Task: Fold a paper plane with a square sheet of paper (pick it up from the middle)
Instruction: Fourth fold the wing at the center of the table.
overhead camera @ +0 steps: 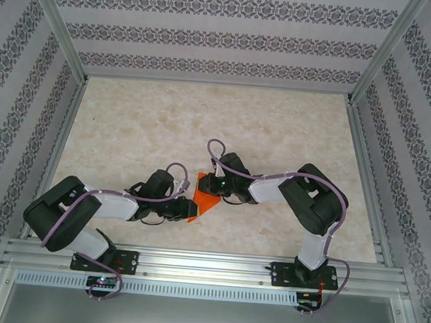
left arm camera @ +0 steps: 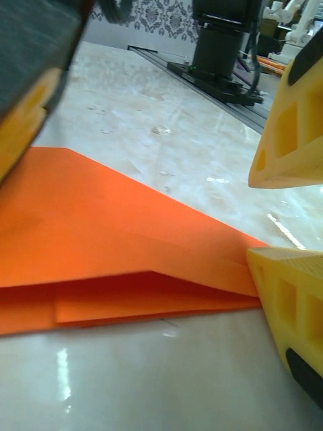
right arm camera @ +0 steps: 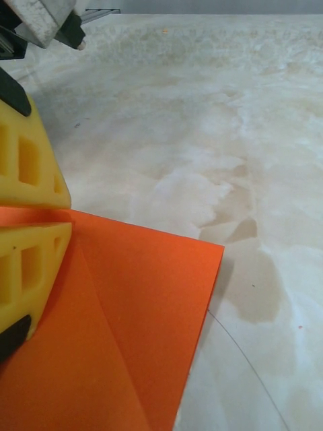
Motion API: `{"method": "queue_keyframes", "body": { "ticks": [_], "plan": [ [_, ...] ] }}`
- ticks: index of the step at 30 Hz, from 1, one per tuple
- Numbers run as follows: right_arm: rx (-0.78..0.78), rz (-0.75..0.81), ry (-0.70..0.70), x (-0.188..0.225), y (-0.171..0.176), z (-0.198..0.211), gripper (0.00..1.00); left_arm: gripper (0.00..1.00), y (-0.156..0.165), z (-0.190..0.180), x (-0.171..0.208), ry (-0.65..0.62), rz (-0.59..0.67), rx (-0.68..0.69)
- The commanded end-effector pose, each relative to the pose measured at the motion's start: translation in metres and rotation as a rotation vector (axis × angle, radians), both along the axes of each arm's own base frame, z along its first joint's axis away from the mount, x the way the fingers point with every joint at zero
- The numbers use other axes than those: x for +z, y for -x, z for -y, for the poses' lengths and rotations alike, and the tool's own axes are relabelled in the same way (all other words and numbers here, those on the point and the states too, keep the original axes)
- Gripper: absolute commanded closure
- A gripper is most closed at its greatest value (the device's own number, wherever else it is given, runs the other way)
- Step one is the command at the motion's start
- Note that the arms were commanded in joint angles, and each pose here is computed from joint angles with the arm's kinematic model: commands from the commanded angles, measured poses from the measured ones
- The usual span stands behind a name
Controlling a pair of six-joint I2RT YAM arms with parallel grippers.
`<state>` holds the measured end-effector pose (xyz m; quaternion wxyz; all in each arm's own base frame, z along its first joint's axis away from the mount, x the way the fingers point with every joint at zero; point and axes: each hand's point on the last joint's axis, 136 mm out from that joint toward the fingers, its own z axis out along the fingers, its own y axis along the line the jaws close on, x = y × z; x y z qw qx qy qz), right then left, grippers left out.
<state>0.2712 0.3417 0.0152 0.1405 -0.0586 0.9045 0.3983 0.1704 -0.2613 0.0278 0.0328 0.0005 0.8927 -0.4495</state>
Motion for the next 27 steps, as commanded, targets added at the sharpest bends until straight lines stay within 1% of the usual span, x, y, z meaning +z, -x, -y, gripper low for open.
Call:
{"method": "queue_keyframes", "body": {
  "ticks": [1,10,13,16,19,24,27],
  "plan": [
    [-0.046,-0.177,0.299,-0.082,0.040,0.055,0.85,0.68,0.037,-0.022,-0.021,-0.100,-0.123,-0.065],
    [-0.050,-0.172,0.296,-0.080,0.038,0.053,0.84,0.68,0.054,-0.035,-0.037,-0.194,-0.176,-0.108],
    [-0.052,-0.171,0.298,-0.080,0.038,0.053,0.84,0.68,0.058,-0.034,-0.033,-0.188,-0.173,-0.121],
    [-0.049,-0.171,0.296,-0.080,0.039,0.053,0.84,0.68,0.056,-0.032,-0.020,-0.170,-0.152,-0.116],
    [-0.052,-0.172,0.297,-0.080,0.039,0.053,0.83,0.66,0.047,-0.027,0.003,-0.125,-0.088,-0.099],
    [-0.050,-0.172,0.294,-0.080,0.039,0.053,0.83,0.66,0.014,-0.022,0.048,-0.067,0.091,0.011],
    [-0.047,-0.172,0.287,-0.079,0.038,0.050,0.83,0.65,-0.004,-0.019,0.066,-0.044,0.164,0.070]
  ]
}}
